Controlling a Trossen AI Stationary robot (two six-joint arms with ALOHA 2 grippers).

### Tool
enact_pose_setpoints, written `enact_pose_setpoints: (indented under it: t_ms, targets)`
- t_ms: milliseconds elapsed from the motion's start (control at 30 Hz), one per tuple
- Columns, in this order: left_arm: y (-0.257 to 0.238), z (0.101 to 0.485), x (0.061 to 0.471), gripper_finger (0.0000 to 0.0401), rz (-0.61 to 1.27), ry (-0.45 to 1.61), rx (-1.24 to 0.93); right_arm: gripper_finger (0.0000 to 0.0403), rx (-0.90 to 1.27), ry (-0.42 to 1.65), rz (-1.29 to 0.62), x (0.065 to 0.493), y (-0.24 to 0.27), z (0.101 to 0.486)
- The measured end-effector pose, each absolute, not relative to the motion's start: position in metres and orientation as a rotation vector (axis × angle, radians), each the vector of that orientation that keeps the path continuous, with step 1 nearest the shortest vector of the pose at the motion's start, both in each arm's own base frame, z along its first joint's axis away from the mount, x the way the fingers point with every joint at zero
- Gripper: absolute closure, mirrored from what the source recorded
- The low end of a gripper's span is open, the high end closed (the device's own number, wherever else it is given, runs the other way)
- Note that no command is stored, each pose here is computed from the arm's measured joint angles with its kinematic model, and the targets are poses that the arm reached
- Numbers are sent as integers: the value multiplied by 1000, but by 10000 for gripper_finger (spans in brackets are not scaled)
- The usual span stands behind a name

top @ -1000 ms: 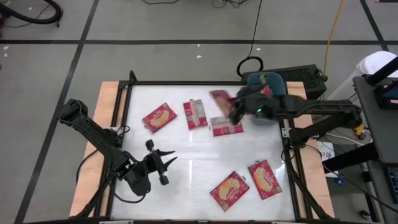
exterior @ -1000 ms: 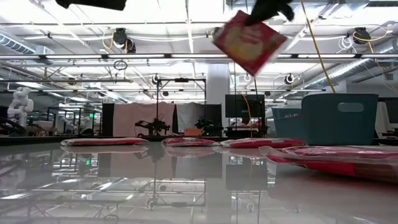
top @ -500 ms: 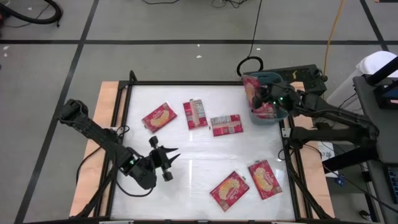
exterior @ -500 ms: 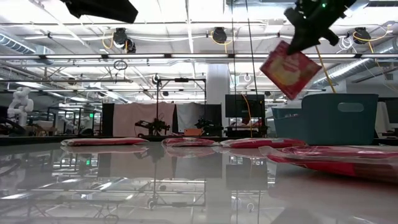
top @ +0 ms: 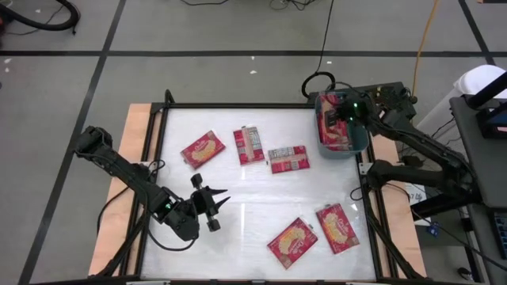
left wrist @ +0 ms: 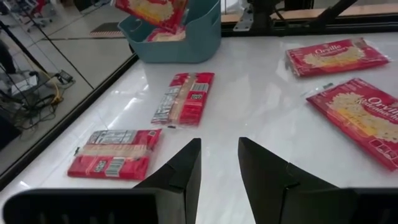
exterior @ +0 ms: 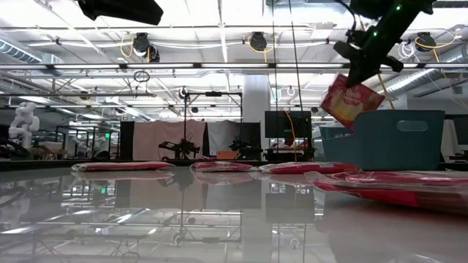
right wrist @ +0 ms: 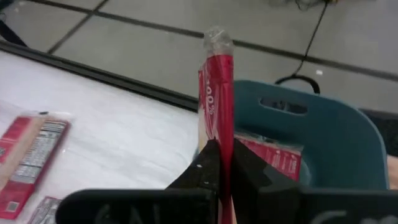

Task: Sort popcorn bags into baskets
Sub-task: Put the red popcorn bag into the blue bin

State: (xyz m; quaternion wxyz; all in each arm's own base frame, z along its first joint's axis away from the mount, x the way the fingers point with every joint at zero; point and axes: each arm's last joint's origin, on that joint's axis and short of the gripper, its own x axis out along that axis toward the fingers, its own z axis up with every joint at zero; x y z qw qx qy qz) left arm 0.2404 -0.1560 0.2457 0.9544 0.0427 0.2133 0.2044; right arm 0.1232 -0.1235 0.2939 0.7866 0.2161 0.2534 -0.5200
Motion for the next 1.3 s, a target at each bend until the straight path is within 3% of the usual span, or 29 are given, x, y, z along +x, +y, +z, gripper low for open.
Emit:
enact_pose_setpoints:
  t_ms: [500, 1133, 1300]
  targets:
    - [-157, 246, 241, 290, 394, 440, 89, 389, 590, 632, -1116, 119, -155, 275]
    - [-157, 246, 241, 290, 385, 445, 86, 386, 571, 686, -1212, 120, -165, 267]
    - [-157, 246, 241, 290, 389, 442, 70, 350, 521, 704, -1268, 118, -166, 267]
